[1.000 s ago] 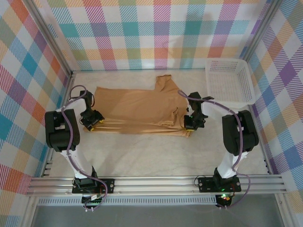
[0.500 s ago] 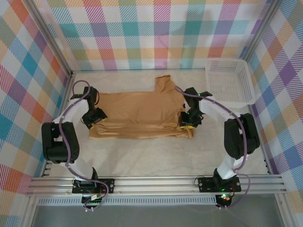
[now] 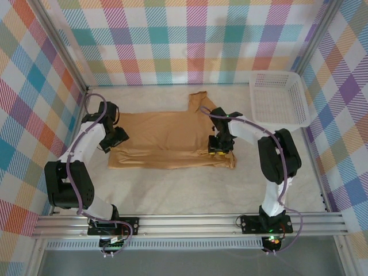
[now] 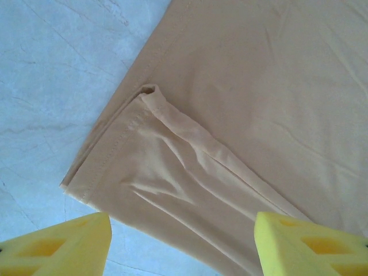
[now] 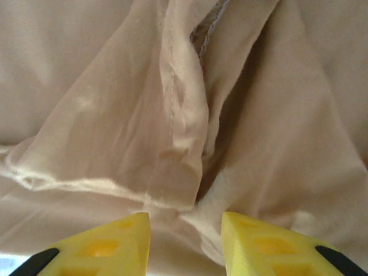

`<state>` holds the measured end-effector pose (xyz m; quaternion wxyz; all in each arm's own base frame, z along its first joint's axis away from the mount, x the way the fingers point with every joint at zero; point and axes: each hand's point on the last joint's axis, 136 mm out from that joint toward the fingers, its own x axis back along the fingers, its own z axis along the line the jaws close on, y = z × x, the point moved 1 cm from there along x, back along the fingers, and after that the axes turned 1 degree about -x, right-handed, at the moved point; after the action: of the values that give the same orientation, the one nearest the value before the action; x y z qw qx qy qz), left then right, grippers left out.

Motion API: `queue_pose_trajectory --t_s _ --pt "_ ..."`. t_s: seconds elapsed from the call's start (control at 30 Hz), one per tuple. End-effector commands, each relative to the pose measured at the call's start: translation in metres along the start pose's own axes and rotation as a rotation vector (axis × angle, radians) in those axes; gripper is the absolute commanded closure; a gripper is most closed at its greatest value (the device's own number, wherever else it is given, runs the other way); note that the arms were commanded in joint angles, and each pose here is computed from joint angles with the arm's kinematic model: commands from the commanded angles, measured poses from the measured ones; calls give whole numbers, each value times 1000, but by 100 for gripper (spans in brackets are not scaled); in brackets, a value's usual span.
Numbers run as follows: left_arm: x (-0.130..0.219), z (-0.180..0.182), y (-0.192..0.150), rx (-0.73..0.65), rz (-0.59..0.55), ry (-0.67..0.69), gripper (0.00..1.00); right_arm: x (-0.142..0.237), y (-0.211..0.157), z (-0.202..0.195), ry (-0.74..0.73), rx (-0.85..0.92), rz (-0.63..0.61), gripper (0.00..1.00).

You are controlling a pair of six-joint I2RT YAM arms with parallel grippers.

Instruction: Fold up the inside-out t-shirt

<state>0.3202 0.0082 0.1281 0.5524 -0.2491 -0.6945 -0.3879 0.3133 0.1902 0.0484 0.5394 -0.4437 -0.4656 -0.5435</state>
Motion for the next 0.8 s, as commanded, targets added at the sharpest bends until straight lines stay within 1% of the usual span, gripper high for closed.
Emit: queue_pose_trajectory --t_s 0.0,0.07,0.1,0.17,0.2,0.23,0.33,0.47,0.53,0.67,0.77 --pt "-4 0 -7 -10 29 -1 33 -1 17 8 29 -30 -33 63" --pt "-3 0 -7 -10 28 1 33 -4 19 9 32 -34 -30 64" --pt "-3 -1 -7 -11 28 0 33 -5 19 9 30 -36 -25 68" --pt "-3 -1 -7 -9 28 -2 34 -4 20 10 27 -37 -22 80" --pt "-2 -1 -7 -11 27 -3 34 -1 20 10 27 -34 -22 84" --pt "-2 -1 -7 -12 26 -2 34 2 20 10 24 -35 -22 88" --pt "-2 0 -7 -12 25 3 34 14 21 9 4 -25 -26 94" --pt "-4 -2 -6 -13 29 1 34 30 24 18 11 -1 -40 100" --pt "-4 -4 -6 -17 30 -1 34 33 30 23 21 7 -61 100" --pt "-6 -4 -7 -23 34 9 34 32 59 36 40 40 -111 100" --pt "-10 -3 -10 -29 37 28 34 20 82 45 17 75 -106 100"
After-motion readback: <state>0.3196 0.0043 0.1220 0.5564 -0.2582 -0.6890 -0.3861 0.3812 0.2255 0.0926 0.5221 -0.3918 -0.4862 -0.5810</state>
